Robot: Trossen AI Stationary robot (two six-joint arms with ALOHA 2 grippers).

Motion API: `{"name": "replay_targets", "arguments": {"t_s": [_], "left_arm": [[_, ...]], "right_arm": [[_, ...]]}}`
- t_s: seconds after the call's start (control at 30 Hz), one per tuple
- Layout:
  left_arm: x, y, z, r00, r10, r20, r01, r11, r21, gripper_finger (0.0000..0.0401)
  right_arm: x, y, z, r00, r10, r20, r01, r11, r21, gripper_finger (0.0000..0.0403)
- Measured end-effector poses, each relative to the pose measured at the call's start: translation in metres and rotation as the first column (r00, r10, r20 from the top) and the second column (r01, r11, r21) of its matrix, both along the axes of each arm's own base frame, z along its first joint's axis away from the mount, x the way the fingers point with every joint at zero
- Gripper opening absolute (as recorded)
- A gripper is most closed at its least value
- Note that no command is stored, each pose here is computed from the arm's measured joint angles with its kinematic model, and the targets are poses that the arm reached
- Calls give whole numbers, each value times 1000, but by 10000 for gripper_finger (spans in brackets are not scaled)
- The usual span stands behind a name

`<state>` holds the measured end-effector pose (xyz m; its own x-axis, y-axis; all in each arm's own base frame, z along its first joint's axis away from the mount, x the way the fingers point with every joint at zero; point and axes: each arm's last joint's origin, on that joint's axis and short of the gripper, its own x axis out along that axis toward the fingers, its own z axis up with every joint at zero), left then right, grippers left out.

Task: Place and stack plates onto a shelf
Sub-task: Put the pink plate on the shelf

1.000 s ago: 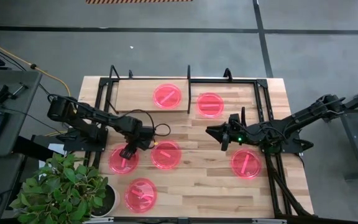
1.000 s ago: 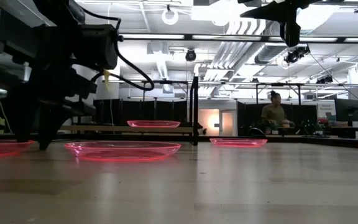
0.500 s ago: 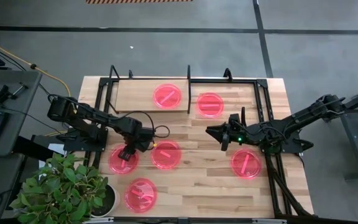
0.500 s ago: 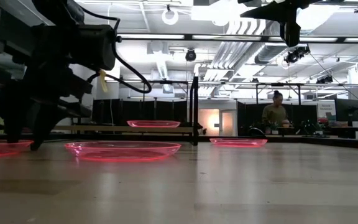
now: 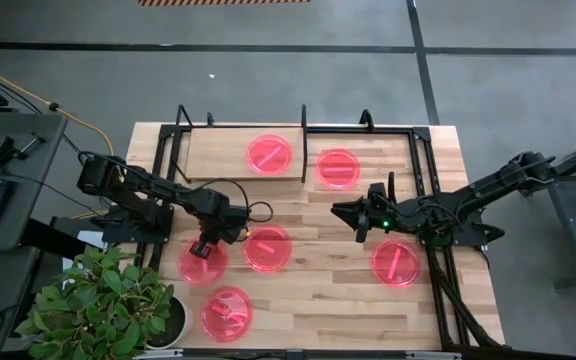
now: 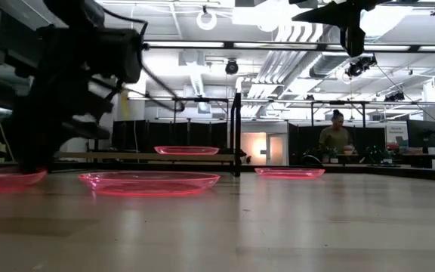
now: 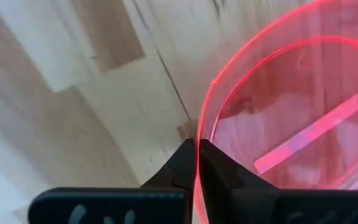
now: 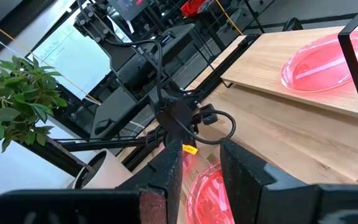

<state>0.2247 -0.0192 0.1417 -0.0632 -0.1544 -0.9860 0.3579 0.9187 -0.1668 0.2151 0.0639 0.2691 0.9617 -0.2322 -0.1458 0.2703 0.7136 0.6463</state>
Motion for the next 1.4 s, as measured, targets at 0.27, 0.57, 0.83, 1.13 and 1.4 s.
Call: {"name": "replay_targets", "arguments": {"t_s": [0.27, 0.57, 0.83, 1.13, 1.4], "left_arm": [[8, 17, 52, 991, 68, 112, -77, 994, 78, 1], [-10, 38, 129, 846, 328, 419, -409, 905, 117, 0], [-33, 45, 157, 368, 650, 664, -807, 579, -119, 0], [-48, 27, 119, -367, 718, 592, -826, 41, -562, 0], [-51, 1, 75, -771, 593, 231, -482, -306, -821, 0]], "right_arm": [[0, 0, 0, 1000, -3, 5, 3, 1000, 23, 90], [0, 1, -1, 1000, 30, -3, -30, 999, 28, 90], [0, 1, -1, 1000, 30, -4, -30, 999, 28, 90], [0, 1, -2, 999, 30, -12, -29, 999, 25, 90], [0, 1, -2, 999, 31, -15, -30, 999, 18, 90]]}}
